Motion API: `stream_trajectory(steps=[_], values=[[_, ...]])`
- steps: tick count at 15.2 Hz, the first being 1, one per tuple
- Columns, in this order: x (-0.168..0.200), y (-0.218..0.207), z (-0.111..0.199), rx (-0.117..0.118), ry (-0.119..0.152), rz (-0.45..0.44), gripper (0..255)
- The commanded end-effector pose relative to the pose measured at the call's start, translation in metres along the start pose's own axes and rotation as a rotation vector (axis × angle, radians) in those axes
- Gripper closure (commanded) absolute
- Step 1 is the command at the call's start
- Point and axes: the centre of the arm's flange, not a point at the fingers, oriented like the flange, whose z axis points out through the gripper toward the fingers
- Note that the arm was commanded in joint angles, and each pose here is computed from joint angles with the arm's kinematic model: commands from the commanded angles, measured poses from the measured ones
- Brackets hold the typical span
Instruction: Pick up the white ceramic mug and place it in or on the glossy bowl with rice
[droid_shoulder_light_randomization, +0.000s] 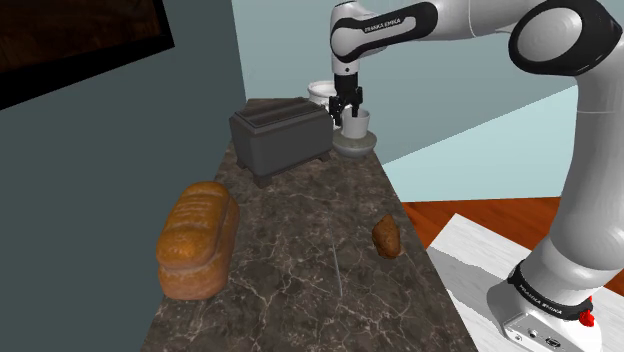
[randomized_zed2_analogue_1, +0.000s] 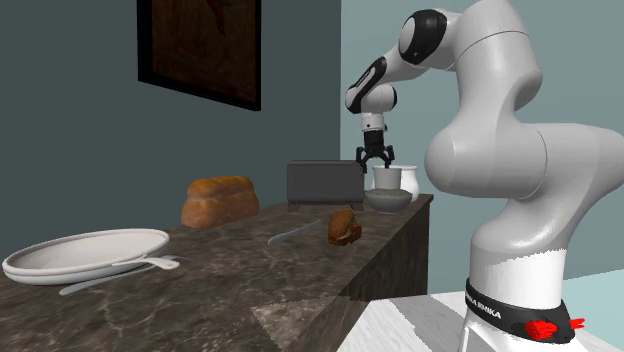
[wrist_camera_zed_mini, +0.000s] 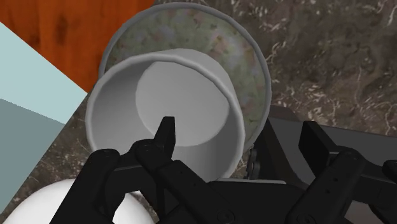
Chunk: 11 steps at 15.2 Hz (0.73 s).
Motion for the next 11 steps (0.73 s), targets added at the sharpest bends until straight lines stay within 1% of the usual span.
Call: stream_trajectory(steps=[1, 3, 11], values=[[0.0, 0.0, -0.019, 0.0, 0.0, 0.0, 0], [0.0, 0.0, -0.043, 0.0, 0.0, 0.0, 0], [0.0, 0.0, -0.043, 0.0, 0.0, 0.0, 0]])
